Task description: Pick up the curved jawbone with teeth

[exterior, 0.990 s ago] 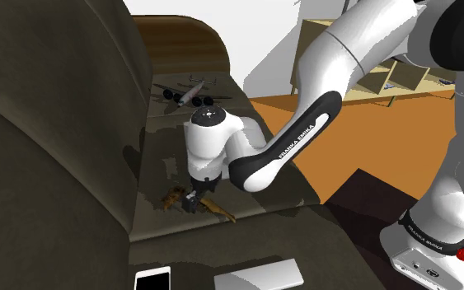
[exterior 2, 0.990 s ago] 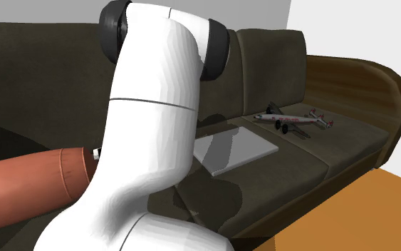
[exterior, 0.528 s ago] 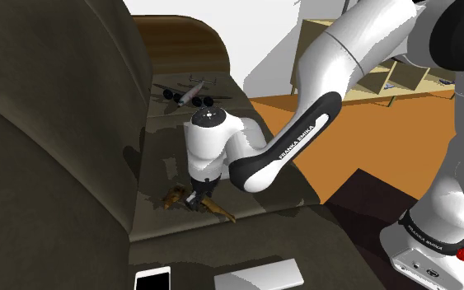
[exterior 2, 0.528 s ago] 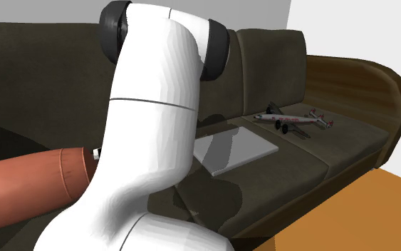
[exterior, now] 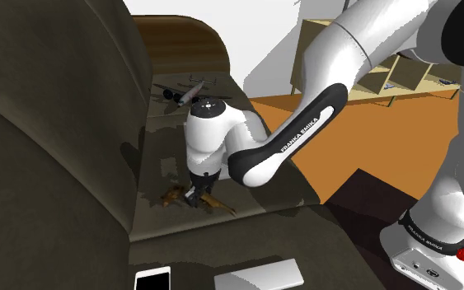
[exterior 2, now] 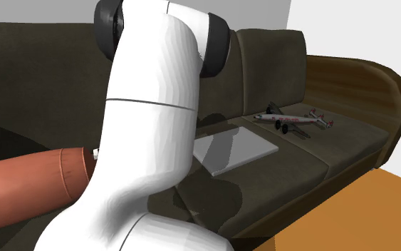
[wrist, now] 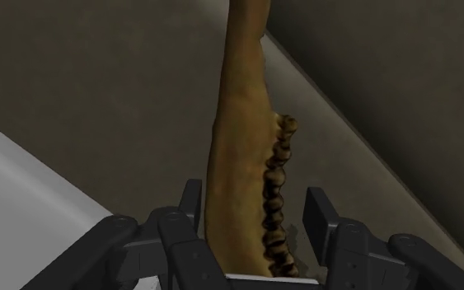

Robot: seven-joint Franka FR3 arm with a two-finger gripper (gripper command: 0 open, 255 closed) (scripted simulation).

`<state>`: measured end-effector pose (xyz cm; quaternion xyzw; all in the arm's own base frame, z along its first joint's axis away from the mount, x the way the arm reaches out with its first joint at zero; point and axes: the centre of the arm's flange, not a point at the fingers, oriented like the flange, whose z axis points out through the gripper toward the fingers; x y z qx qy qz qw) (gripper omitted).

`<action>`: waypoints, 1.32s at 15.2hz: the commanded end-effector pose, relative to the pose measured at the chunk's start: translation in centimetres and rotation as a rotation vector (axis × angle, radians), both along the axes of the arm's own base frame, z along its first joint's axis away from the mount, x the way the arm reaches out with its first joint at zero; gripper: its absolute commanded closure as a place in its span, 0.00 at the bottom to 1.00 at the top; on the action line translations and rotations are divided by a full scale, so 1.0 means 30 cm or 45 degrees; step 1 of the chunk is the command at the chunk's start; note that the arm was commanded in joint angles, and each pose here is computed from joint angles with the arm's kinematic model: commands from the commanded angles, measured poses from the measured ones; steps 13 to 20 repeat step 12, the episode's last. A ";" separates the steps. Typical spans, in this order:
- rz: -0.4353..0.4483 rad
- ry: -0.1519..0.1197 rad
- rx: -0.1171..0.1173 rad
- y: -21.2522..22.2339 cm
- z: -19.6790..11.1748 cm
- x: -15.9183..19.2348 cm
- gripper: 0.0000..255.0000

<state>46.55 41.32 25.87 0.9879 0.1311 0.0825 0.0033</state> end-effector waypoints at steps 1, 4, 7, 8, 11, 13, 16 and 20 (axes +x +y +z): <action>0.000 0.000 0.000 -0.001 0.034 -0.001 1.00; 0.000 0.000 0.000 -0.001 0.087 -0.001 1.00; 0.000 0.000 0.000 -0.001 0.139 -0.001 1.00; 0.000 0.000 0.000 -0.001 0.157 -0.001 1.00; 0.000 0.000 0.000 -0.001 0.195 -0.001 1.00; 0.000 0.000 0.000 -0.001 0.195 -0.001 1.00; 0.000 0.000 0.000 -0.001 0.195 -0.001 1.00; 0.000 0.000 0.000 -0.001 0.195 -0.001 1.00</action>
